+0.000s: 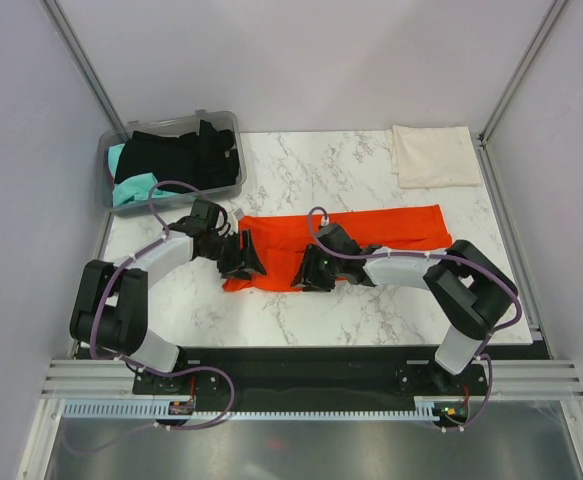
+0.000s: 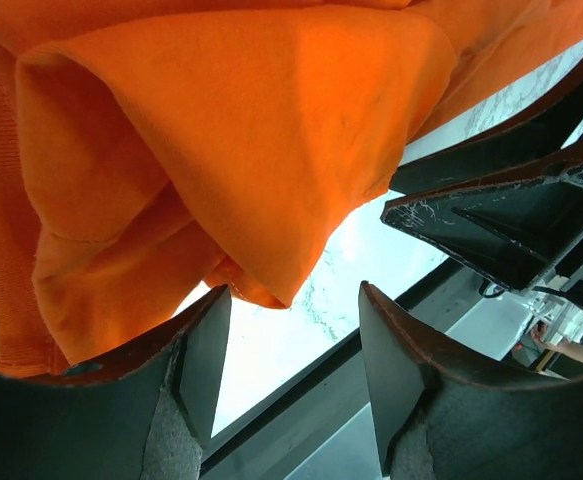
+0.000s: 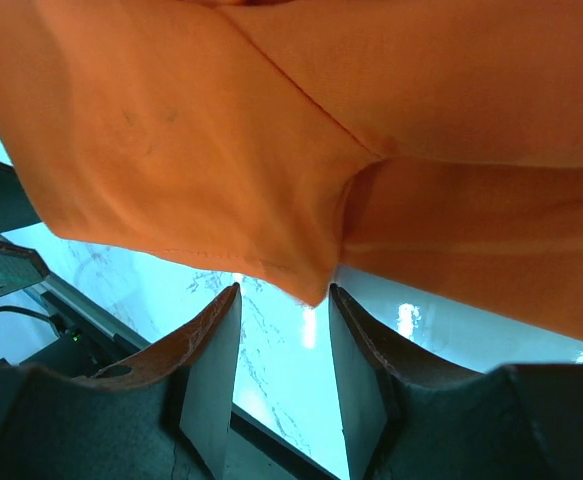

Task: Fold and stack the t-shirts
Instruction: Fold the tshirt

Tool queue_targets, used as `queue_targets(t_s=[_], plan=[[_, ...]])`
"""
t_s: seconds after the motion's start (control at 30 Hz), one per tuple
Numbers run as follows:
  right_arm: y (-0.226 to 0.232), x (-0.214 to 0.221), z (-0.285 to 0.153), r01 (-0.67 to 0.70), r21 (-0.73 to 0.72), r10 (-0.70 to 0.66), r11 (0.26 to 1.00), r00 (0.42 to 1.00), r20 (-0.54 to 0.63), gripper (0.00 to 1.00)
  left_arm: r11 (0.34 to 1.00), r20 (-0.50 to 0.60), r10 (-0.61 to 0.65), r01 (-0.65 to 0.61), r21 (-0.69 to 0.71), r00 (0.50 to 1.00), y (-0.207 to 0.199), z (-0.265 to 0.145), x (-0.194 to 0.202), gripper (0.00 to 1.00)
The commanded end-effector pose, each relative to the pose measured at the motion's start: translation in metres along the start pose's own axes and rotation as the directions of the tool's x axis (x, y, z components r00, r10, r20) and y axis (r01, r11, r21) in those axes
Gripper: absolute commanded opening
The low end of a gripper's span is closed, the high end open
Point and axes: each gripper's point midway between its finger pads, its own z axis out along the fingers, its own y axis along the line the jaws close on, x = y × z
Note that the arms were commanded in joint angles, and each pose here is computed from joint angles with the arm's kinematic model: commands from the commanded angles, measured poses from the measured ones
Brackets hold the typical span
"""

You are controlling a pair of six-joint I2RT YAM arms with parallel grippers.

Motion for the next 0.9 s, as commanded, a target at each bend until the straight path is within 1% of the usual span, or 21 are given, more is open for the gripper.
queue_targets(t_s=[0.0, 0.23, 0.33, 0.4, 0.43, 0.47, 0.5, 0.53, 0.57, 0.6, 0.63, 0.67, 0.7, 0.83, 0.87], plan=[[-0.003, -0.002, -0.005, 0.007, 0.017, -0.007, 1.000, 1.000, 0.026, 0.48, 0.996, 0.013, 0.069, -0.070, 0.064, 0.998, -0.014, -0.001, -0.009, 0.61], [-0.005, -0.004, 0.000, 0.029, 0.029, -0.030, 0.999, 0.999, 0.021, 0.49, 0.995, -0.003, 0.070, -0.069, 0.072, 0.998, -0.015, 0.003, -0.007, 0.57], [-0.004, -0.004, 0.003, 0.029, 0.024, -0.030, 0.999, 0.999, 0.013, 0.47, 0.995, -0.002, 0.069, -0.069, 0.073, 0.998, -0.015, 0.003, -0.007, 0.53], [-0.003, -0.001, 0.007, 0.024, 0.018, -0.024, 1.000, 1.000, -0.003, 0.44, 0.996, -0.004, 0.063, -0.062, 0.070, 0.998, -0.014, 0.003, -0.007, 0.48], [-0.002, -0.002, 0.007, 0.024, 0.013, -0.024, 1.000, 1.000, 0.003, 0.39, 0.996, -0.001, 0.060, -0.060, 0.071, 0.998, -0.015, 0.003, -0.008, 0.42], [-0.003, -0.002, 0.007, 0.025, 0.014, -0.025, 1.000, 1.000, 0.003, 0.36, 0.996, -0.004, 0.058, -0.058, 0.070, 0.998, -0.014, 0.003, -0.007, 0.39], [-0.003, -0.005, 0.007, 0.031, 0.021, -0.032, 0.999, 0.999, 0.017, 0.28, 0.996, -0.002, 0.052, -0.052, 0.071, 0.999, -0.015, 0.003, -0.008, 0.36], [-0.003, -0.006, 0.007, 0.034, 0.020, -0.034, 0.999, 0.999, 0.024, 0.24, 0.996, -0.001, 0.050, -0.050, 0.070, 0.999, -0.016, 0.003, -0.009, 0.33], [0.000, -0.009, 0.007, 0.039, 0.014, -0.040, 0.999, 0.999, 0.029, 0.19, 0.996, 0.000, 0.048, -0.048, 0.071, 0.999, -0.016, 0.003, -0.009, 0.31], [0.002, -0.011, 0.007, 0.045, 0.010, -0.045, 0.999, 0.998, 0.032, 0.11, 0.996, 0.007, 0.047, -0.047, 0.072, 0.999, -0.018, 0.002, -0.012, 0.29], [0.003, -0.012, 0.006, 0.049, 0.014, -0.050, 0.999, 0.998, 0.032, 0.08, 0.996, 0.008, 0.044, -0.045, 0.072, 0.999, -0.019, 0.002, -0.013, 0.24], [0.007, -0.017, 0.005, 0.057, 0.008, -0.057, 0.998, 0.997, 0.042, 0.05, 0.996, 0.012, 0.042, -0.043, 0.074, 0.999, -0.020, 0.001, -0.014, 0.22], [0.008, -0.021, 0.003, 0.062, 0.010, -0.062, 0.998, 0.997, 0.051, 0.00, 0.996, 0.022, 0.039, -0.041, 0.078, 0.999, -0.023, -0.001, -0.018, 0.20], [0.011, -0.042, -0.012, 0.060, 0.023, -0.061, 0.998, 0.994, 0.087, 0.00, 0.996, 0.058, 0.035, -0.039, 0.080, 0.998, -0.031, -0.008, -0.028, 0.10], [0.018, -0.050, -0.019, 0.068, 0.013, -0.068, 0.998, 0.992, 0.110, 0.00, 0.996, 0.065, 0.034, -0.039, 0.080, 0.997, -0.033, -0.009, -0.030, 0.08]])
